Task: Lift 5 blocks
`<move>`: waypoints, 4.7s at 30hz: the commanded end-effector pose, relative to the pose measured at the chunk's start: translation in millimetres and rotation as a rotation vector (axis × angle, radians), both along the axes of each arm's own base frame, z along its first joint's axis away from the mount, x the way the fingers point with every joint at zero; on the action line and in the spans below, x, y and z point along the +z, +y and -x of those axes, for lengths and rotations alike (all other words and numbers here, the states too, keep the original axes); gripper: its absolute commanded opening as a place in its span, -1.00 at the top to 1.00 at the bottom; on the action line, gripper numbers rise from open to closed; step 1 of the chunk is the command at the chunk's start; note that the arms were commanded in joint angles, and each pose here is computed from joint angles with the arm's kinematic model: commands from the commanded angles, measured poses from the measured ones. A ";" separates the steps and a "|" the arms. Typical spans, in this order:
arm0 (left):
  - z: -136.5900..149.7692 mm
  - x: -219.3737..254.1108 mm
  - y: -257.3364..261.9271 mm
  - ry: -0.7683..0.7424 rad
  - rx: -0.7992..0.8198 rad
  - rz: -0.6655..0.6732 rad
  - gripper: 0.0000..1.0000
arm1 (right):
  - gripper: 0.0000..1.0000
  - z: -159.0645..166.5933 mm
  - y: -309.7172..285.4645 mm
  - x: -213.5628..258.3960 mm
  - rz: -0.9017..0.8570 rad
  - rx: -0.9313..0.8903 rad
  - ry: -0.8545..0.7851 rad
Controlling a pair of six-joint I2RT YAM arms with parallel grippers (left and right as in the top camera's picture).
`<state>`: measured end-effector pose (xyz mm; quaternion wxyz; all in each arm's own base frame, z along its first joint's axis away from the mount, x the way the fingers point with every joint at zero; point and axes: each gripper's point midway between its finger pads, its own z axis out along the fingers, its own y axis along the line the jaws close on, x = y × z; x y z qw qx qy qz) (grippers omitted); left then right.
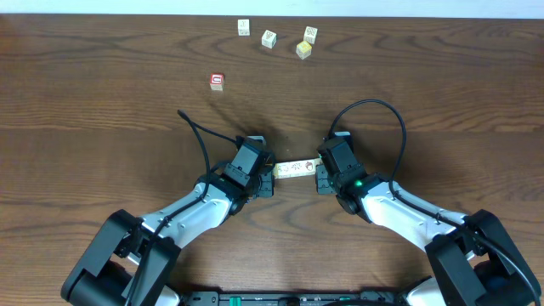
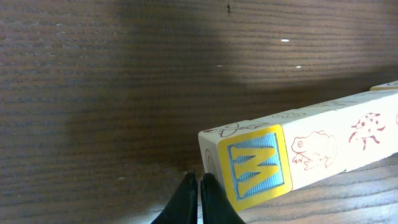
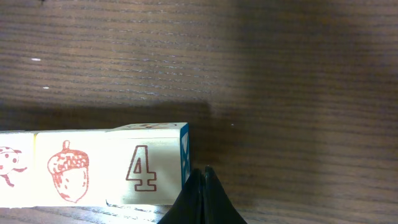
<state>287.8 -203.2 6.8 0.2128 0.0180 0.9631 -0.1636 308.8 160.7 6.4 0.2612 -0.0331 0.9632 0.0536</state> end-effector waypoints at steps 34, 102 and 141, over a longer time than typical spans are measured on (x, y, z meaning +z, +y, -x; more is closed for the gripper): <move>9.8 -1.4 -11.9 0.076 -0.093 0.040 0.77 | 0.97 23.2 28.3 1.9 0.018 0.119 0.059; 16.5 119.0 53.0 -0.224 0.071 -0.063 0.85 | 0.91 40.0 -30.1 153.6 -0.084 -0.094 -0.278; 17.6 122.0 53.6 -0.230 0.072 -0.057 0.85 | 0.98 16.2 3.9 89.2 -0.060 -0.049 -0.143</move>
